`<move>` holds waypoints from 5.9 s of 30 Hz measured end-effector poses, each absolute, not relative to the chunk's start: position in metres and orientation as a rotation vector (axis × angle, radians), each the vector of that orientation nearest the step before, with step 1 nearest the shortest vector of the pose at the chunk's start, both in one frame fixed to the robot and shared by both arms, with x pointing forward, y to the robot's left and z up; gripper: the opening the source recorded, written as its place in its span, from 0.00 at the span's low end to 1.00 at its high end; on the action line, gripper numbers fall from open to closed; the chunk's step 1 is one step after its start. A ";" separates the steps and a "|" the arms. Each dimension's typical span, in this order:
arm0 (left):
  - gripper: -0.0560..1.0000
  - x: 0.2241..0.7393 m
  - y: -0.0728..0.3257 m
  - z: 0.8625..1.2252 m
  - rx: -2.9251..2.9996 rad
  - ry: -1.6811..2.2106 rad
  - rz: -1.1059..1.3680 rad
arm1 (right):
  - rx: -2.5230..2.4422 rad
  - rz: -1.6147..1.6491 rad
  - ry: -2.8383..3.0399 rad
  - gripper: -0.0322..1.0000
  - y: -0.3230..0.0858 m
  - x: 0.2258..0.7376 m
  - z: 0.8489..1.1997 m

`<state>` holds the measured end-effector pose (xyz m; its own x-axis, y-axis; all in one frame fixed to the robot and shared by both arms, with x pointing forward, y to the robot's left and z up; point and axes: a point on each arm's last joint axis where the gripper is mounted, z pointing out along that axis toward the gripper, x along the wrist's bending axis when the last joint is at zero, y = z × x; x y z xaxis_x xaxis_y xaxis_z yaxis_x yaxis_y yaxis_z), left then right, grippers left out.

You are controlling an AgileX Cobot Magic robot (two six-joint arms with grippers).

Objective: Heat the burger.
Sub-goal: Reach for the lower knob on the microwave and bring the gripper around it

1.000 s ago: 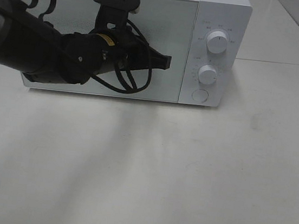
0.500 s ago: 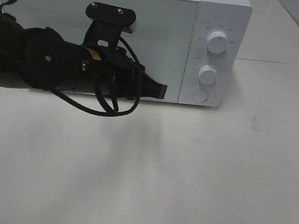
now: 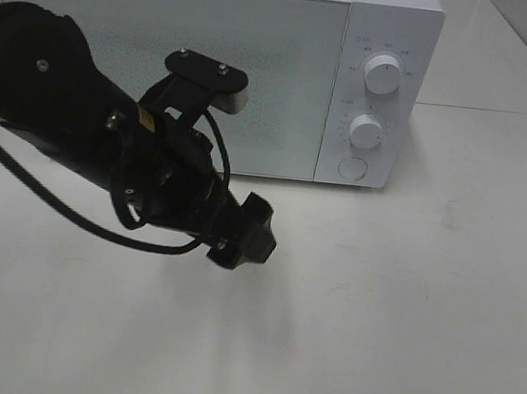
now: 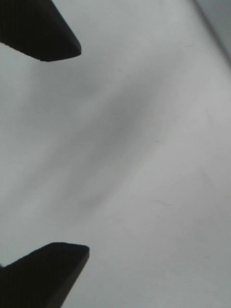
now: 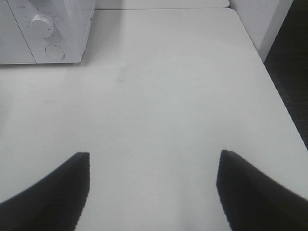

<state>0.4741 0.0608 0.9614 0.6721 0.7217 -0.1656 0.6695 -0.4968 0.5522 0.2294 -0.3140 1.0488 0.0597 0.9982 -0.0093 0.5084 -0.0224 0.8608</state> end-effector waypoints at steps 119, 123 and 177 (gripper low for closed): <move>0.96 0.233 0.295 1.054 1.590 1.427 0.865 | 1.623 0.867 1.537 0.72 -0.314 0.229 1.049; 0.96 0.233 0.295 1.054 1.590 1.427 0.865 | 1.623 0.867 1.537 0.72 -0.314 0.229 1.049; 0.96 0.233 0.295 1.054 1.590 1.427 0.865 | 1.591 0.944 1.470 0.72 -0.314 0.230 1.059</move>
<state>0.2334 0.2948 1.0540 0.1251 0.9918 -0.0271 0.4345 -0.0302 0.9002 0.2295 -0.3136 1.0589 0.0645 0.9976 0.0230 0.4362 -0.0490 0.8985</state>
